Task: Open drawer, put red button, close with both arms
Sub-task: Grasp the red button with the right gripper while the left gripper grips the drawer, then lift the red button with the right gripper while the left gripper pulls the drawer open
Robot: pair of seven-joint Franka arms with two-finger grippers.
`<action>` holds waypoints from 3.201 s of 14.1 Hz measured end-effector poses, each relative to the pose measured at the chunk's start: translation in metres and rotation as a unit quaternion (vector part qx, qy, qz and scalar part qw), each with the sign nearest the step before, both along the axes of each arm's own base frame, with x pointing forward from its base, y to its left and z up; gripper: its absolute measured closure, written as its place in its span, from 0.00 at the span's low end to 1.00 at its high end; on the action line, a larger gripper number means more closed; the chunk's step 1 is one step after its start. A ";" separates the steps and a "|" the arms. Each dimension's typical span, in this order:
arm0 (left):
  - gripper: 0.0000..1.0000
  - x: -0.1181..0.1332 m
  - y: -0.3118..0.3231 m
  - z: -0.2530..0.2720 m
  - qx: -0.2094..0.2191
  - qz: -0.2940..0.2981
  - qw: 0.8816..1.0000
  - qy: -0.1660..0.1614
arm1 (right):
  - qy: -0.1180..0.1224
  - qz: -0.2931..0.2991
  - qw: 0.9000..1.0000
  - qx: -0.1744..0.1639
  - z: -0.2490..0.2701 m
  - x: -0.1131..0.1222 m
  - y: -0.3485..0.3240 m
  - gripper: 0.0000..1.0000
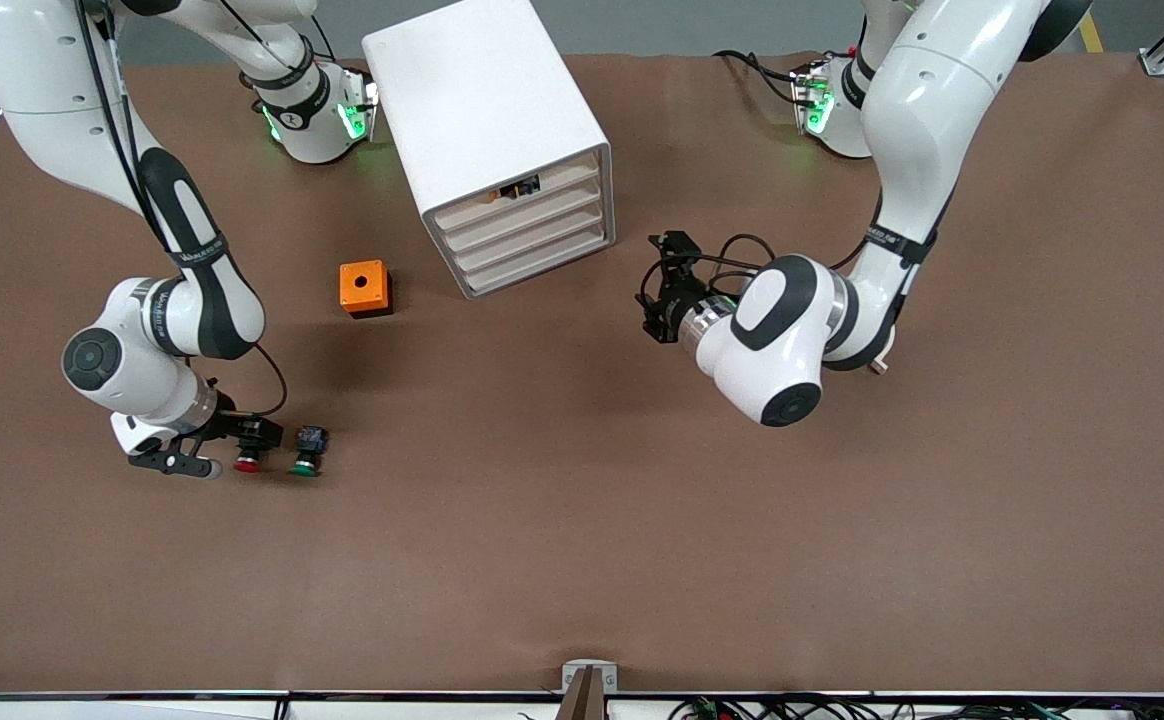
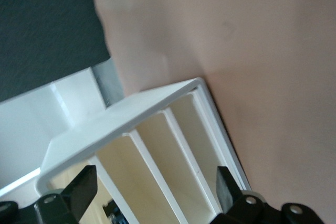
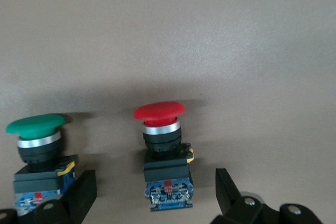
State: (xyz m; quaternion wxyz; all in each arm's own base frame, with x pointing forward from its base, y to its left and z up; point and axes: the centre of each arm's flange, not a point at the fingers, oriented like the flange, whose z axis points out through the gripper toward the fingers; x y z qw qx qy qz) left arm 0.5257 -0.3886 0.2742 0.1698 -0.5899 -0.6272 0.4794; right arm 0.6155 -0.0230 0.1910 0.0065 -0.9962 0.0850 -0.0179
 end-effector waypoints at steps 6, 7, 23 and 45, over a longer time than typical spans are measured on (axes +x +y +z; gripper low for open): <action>0.00 -0.014 -0.017 -0.056 0.002 0.049 0.993 0.107 | 0.004 0.001 1.000 0.000 -0.005 -0.002 0.001 0.09; 0.03 -0.019 -0.021 -0.063 0.010 0.052 0.991 0.121 | 0.005 0.001 1.000 0.000 -0.007 -0.002 0.001 0.19; 0.52 -0.096 -0.095 -0.102 0.032 0.017 0.976 0.214 | 0.046 0.013 0.999 0.008 0.029 0.016 0.014 0.59; 0.86 -0.087 -0.091 -0.103 0.028 0.033 0.974 0.222 | 0.127 -0.193 0.973 0.007 0.269 -0.029 0.156 0.59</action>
